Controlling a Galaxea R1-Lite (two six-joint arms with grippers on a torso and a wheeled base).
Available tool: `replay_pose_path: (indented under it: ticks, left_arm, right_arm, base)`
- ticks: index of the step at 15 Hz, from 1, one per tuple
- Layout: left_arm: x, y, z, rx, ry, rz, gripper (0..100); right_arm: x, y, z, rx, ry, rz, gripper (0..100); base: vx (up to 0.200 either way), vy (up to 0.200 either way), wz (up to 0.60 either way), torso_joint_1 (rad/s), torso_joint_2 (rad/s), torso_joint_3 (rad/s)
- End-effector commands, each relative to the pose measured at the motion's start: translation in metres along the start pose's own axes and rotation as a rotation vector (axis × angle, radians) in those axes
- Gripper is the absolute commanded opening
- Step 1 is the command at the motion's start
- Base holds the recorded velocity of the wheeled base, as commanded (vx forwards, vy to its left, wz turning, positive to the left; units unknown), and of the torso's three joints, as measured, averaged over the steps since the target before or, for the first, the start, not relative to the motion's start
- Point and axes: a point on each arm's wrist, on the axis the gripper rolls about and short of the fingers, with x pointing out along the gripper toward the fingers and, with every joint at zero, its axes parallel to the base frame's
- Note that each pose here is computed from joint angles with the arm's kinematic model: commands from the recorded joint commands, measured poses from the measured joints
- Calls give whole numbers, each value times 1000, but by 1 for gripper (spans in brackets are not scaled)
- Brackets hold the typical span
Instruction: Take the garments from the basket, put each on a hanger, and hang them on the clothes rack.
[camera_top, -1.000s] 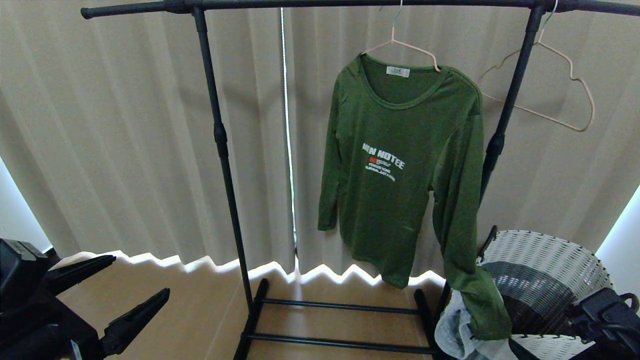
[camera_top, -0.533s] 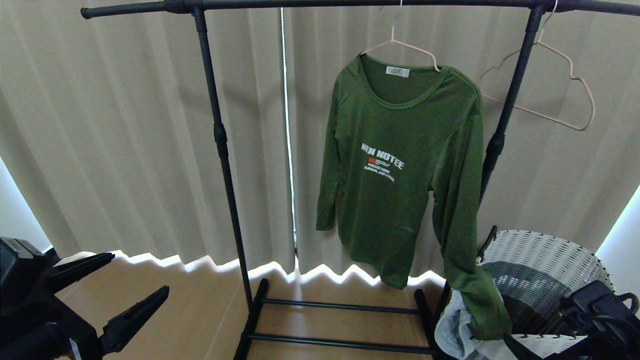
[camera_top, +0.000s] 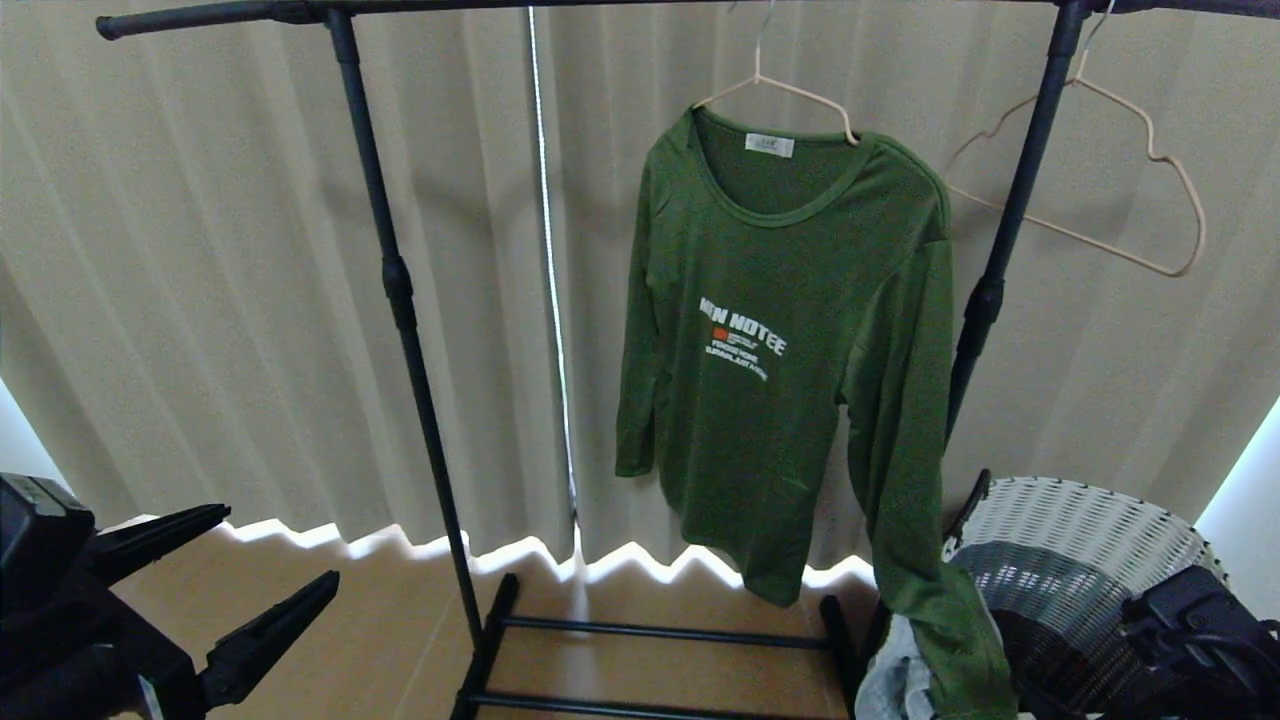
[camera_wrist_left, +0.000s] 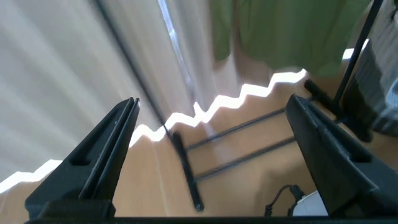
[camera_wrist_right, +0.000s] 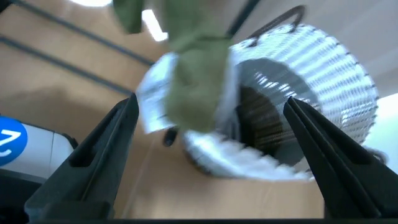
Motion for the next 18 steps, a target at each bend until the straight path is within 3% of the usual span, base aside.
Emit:
replay_pose_path:
  ticks: [1, 10, 14, 18]
  left_arm:
    - [0, 0, -1, 0, 4, 0, 100]
    - [-3, -1, -1, 6, -6, 4, 100]
    - [-3, -1, -1, 20, -6, 2, 100]
    - [-5, -1, 0, 23, -15, 5, 100]
  right_arm:
    - [0, 0, 0, 0, -2, 0, 100]
    - [-2, -1, 0, 6, -13, -1, 100]
    - [1, 1, -10, -57, 46, 7, 100]
    - [4, 2, -4, -120, 38, 12, 100]
  base:
    - [0, 0, 0, 0, 0, 0]
    - [0, 0, 0, 0, 0, 0]
    - [0, 0, 0, 0, 0, 0]
    - [0, 0, 0, 0, 0, 0]
